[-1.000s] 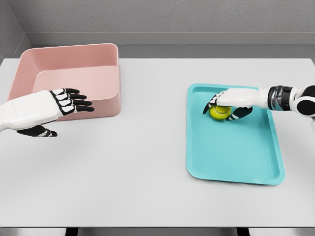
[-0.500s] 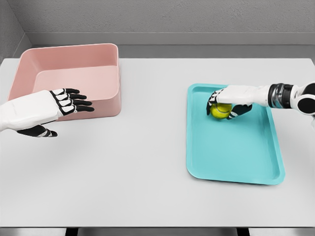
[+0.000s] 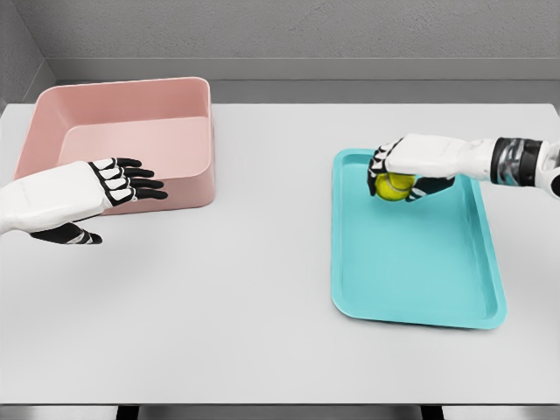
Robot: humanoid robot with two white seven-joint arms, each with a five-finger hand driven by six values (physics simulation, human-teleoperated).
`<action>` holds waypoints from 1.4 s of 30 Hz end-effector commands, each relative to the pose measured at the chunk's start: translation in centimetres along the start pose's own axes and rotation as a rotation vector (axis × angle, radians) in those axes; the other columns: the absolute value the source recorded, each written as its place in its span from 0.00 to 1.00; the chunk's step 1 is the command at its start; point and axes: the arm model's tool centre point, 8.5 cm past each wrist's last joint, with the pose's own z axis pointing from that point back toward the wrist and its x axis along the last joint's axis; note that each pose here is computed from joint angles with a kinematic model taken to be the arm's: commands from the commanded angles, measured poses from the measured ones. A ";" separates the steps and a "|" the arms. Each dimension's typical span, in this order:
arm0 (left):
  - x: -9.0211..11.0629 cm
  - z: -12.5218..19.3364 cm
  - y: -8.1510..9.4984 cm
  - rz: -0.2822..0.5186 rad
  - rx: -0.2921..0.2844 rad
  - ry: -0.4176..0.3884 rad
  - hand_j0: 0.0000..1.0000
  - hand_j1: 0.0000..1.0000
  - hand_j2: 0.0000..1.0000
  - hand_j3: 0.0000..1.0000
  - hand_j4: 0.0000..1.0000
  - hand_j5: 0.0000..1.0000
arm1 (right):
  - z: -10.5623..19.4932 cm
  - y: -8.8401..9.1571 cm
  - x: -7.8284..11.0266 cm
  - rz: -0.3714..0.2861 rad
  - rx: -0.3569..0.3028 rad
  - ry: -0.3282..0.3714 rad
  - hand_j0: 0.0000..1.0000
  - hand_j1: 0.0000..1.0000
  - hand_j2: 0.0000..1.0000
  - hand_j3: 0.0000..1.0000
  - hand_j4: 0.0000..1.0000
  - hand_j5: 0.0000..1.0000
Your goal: Put the tennis from the blue tray into the pink basket with both arms
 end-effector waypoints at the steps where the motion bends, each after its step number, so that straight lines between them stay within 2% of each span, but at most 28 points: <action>1: 0.0 0.0 0.1 0.005 0.003 0.001 1.00 1.00 1.00 1.00 1.00 1.00 | 0.2 -1.3 1.6 0.050 -0.019 -0.034 0.46 0.46 0.46 0.46 0.46 0.46; 5: 0.0 0.0 0.1 0.005 0.003 0.001 1.00 1.00 1.00 1.00 1.00 1.00 | -0.7 -1.9 3.5 0.090 -0.025 -0.084 0.46 0.46 0.46 0.46 0.46 0.46; 6: 0.0 0.0 0.1 0.005 0.003 0.001 1.00 1.00 1.00 1.00 1.00 1.00 | -1.1 -2.1 4.1 0.119 -0.022 -0.095 0.46 0.46 0.46 0.46 0.46 0.46; 18: 0.0 0.0 0.1 0.005 0.003 0.001 1.00 1.00 1.00 1.00 1.00 1.00 | -8.9 -2.6 9.8 0.171 -0.068 -0.247 0.46 0.46 0.46 0.46 0.46 0.46; 22: 0.0 0.0 0.1 0.005 0.003 0.001 1.00 1.00 1.00 1.00 1.00 1.00 | -10.8 -2.2 11.5 0.195 -0.052 -0.285 0.46 0.46 0.46 0.46 0.46 0.46; 25: 0.0 0.0 0.1 0.005 0.003 0.001 1.00 1.00 1.00 1.00 1.00 1.00 | -11.8 -2.4 12.3 0.209 -0.058 -0.297 0.45 0.45 0.45 0.45 0.45 0.45; 33: 0.0 0.0 0.1 0.005 0.003 0.001 1.00 1.00 1.00 1.00 1.00 1.00 | -14.9 -0.4 12.8 0.182 0.003 -0.305 0.45 0.45 0.45 0.45 0.45 0.45; 36: 0.0 0.0 0.1 0.005 0.003 0.001 1.00 1.00 1.00 1.00 1.00 1.00 | -15.9 0.3 13.8 0.185 0.020 -0.323 0.45 0.45 0.45 0.45 0.45 0.45; 39: 0.0 0.0 0.1 0.005 0.003 0.001 1.00 1.00 1.00 1.00 1.00 1.00 | -16.1 0.8 13.2 0.177 0.034 -0.308 0.46 0.46 0.46 0.46 0.46 0.46; 42: 0.0 0.0 0.1 0.005 0.003 0.001 1.00 1.00 1.00 1.00 1.00 1.00 | -16.6 0.7 13.6 0.177 0.033 -0.313 0.46 0.46 0.46 0.46 0.46 0.46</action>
